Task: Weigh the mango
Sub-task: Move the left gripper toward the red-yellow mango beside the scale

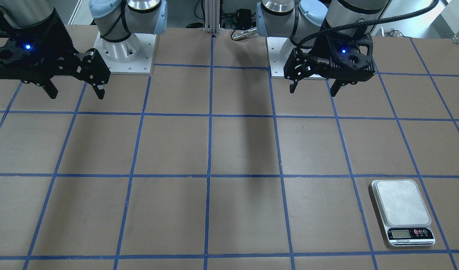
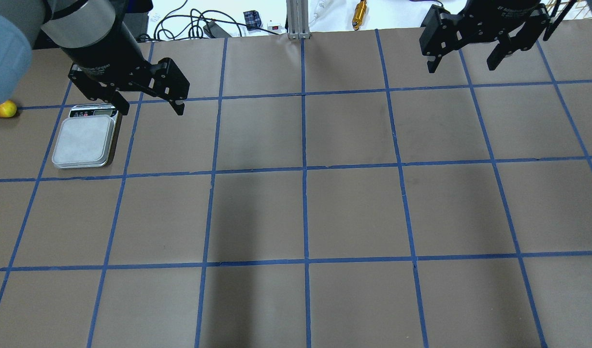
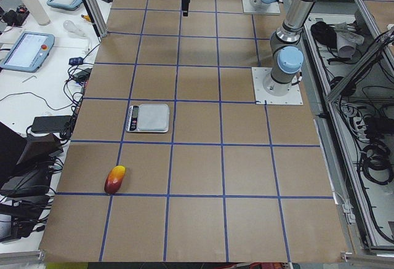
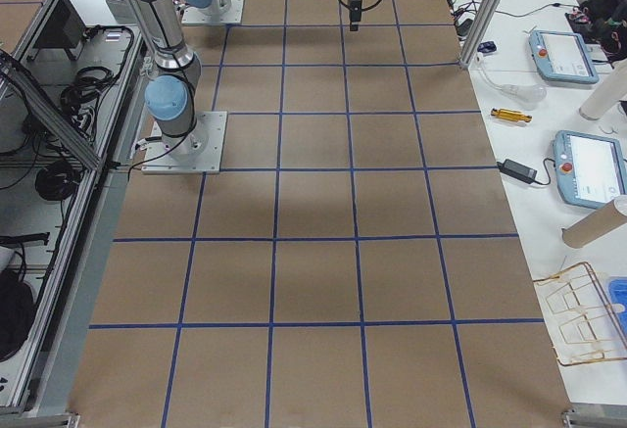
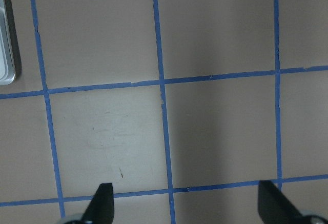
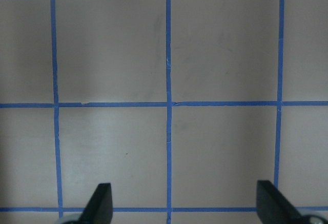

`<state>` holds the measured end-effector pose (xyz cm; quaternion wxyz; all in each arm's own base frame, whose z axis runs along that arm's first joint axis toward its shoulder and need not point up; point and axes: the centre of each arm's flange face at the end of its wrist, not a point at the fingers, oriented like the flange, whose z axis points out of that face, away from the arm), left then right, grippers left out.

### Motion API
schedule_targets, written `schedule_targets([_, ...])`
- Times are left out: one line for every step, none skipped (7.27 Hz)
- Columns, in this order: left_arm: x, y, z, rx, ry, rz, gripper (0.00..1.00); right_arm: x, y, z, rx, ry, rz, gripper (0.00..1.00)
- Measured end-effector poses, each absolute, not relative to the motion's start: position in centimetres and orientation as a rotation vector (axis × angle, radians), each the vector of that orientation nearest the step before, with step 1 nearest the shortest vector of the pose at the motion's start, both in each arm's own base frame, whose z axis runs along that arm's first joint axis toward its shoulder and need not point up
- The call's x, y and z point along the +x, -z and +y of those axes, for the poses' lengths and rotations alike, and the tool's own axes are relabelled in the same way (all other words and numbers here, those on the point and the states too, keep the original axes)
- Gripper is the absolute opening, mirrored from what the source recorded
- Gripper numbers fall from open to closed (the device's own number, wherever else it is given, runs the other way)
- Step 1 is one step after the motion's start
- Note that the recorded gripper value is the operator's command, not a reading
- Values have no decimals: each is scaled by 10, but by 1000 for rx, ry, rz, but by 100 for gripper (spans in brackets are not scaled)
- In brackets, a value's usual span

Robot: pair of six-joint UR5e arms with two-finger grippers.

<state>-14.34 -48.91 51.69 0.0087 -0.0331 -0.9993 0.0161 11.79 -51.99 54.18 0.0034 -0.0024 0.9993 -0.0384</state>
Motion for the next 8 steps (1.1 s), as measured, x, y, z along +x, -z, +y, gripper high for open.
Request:
schedule_targets([-143,-517,-489,-108,-50,-3122,100,118,-542,-520,-7,121,3133,100])
schedule_targets([-143,-517,-489,-115,-51,-3122,100,118,-542,-520,-7,121,3133,100])
schedule_targets([-143,-518,-489,-119,-52,-3122,100,118,-542,-520,-7,121,3132,100])
schedule_targets([-142,-518,-489,-133,-55,-3121,100,118,-542,-520,-7,121,3132,100])
schedule_targets([-138,-520,-489,-183,-61,-3119,100,118,-542,-520,-7,122,3132,100])
schedule_targets([-131,-522,-489,-254,-68,-3116,100,118,-542,-520,-7,121,3132,100])
schedule_targets([-118,-524,-490,-329,-72,-3112,100,118,-542,-520,-7,120,3132,100])
schedule_targets([-97,-525,-491,-425,-63,-3105,100,118,-542,-520,-7,120,3133,100])
